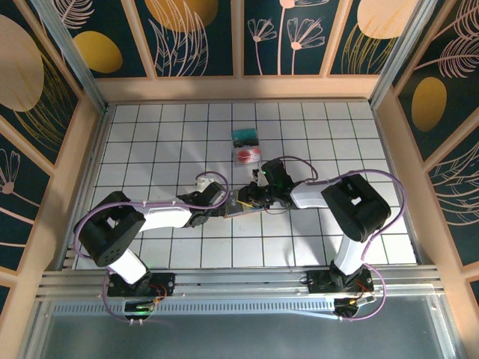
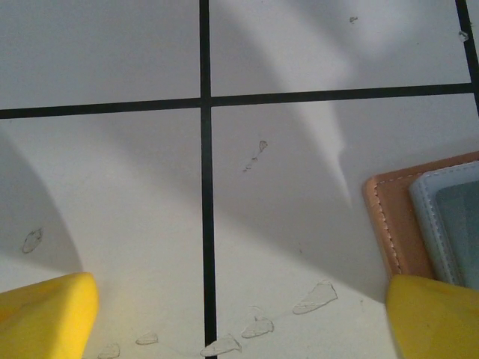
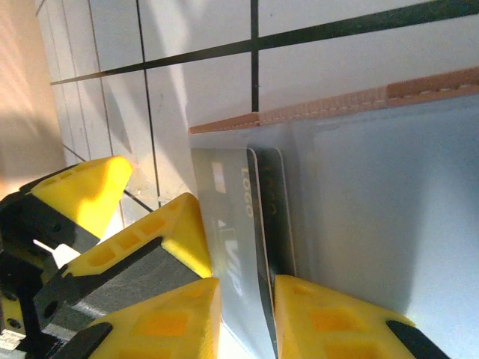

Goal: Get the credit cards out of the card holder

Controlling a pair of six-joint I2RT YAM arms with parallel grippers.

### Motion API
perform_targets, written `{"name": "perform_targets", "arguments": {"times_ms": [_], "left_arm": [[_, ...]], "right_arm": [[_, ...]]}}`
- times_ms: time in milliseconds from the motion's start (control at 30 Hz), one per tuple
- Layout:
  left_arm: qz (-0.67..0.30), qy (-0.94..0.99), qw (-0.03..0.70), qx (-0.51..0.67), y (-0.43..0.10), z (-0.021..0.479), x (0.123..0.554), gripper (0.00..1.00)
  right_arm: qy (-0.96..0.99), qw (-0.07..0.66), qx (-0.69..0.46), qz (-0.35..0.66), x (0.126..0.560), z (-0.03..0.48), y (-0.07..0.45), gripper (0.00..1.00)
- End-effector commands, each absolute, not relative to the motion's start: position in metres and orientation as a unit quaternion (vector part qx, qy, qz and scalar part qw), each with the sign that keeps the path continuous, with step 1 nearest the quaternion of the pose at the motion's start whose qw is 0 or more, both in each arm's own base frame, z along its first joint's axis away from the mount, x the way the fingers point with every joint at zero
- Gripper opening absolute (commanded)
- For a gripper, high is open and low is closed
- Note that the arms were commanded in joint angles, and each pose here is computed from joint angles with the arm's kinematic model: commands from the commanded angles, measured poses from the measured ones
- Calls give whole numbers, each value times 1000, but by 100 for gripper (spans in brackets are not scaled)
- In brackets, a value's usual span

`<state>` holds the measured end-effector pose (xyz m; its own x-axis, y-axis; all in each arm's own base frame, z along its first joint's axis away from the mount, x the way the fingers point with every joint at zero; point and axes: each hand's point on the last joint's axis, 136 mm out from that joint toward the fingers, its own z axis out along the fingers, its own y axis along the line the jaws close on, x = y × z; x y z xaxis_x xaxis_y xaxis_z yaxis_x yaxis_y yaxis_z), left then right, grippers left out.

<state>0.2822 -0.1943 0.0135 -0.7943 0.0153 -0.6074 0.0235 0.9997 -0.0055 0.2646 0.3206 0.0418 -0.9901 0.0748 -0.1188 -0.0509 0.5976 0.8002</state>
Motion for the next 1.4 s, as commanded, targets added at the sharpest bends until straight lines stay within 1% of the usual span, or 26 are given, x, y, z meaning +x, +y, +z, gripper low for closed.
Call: {"name": "perform_targets", "arguments": {"times_ms": [0,200,333,433,500,733,800,900,967,1067,1167,1367], "left_arm": [[10,956,293,24,-191,-4,272,99],[8,955,295,25,-192,-3,273,99],[7,956,294,24,-193,-3,273,99],[6,956,293,23,-193,-3,273,99],[7,956,294,22,-192,-3,273,99],[8,955,295,21,-191,-2,273,99],[8,956,294,21,-191,-2,272,99],[9,956,294,21,-191,-3,273,99],[8,956,294,22,-192,-3,273,99],[8,956,293,24,-192,-3,273,99],[9,956,292,24,-192,-4,273,99],[9,956,291,25,-191,-5,272,99]], "right_arm": [[863,79,-20,498,263,67,334,25],[868,74,-23,491,260,58,334,25],[865,70,-32,495,256,57,338,32],[867,71,-29,492,257,56,338,32],[879,70,-20,470,260,47,334,34],[931,76,8,358,264,11,310,36],[936,79,6,342,264,8,308,36],[934,78,1,348,262,9,312,35],[926,75,-2,370,261,13,319,30],[899,69,-14,433,256,33,333,28],[867,79,-34,492,256,61,344,27],[840,93,-57,532,254,88,349,25]]}}
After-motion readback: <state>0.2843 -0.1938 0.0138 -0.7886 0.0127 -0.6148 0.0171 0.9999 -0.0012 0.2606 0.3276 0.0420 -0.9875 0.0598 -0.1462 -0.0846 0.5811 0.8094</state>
